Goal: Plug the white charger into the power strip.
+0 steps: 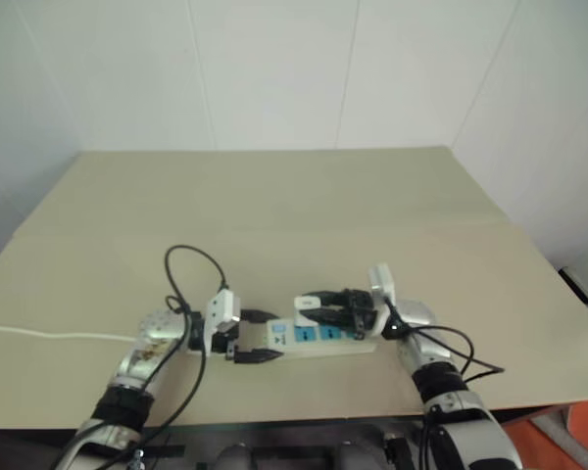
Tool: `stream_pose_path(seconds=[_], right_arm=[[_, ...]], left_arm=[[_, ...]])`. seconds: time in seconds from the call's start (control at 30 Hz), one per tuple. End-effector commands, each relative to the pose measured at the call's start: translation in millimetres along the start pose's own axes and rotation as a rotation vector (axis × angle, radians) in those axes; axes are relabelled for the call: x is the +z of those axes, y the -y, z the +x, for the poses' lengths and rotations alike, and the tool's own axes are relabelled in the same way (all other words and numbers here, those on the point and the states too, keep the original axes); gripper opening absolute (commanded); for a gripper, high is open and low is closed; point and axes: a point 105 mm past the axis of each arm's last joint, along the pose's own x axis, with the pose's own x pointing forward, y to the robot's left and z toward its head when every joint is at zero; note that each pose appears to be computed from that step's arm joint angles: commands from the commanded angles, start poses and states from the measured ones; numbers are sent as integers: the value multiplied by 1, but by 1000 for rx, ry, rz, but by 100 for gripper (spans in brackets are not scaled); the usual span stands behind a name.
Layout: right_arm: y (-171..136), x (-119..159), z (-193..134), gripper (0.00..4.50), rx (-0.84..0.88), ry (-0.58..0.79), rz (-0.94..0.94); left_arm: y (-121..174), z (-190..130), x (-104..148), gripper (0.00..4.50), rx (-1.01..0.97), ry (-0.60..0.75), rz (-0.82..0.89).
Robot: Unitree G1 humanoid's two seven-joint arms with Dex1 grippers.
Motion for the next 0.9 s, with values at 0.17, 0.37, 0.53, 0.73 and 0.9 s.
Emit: stream_pose_path(seconds=[0.17,0.37,0.53,0.73,0.9], right_arm=[[-5,-15,-3,111,-1,-55,33],[-9,-16,1,111,14,-52,36],[-12,-17,5,111,28,-56,48],[-11,-18,6,111,26,-59,49],[-8,-18,0,111,27,-75,85]], left_arm=[[6,1,-9,321,-26,-36,-30],[7,1,-9,321,-27,-36,-30],[6,2,-9,321,-25,-33,-28],[7,3,-9,321,-25,-31,-32],[6,2,-9,321,-24,-31,-33]])
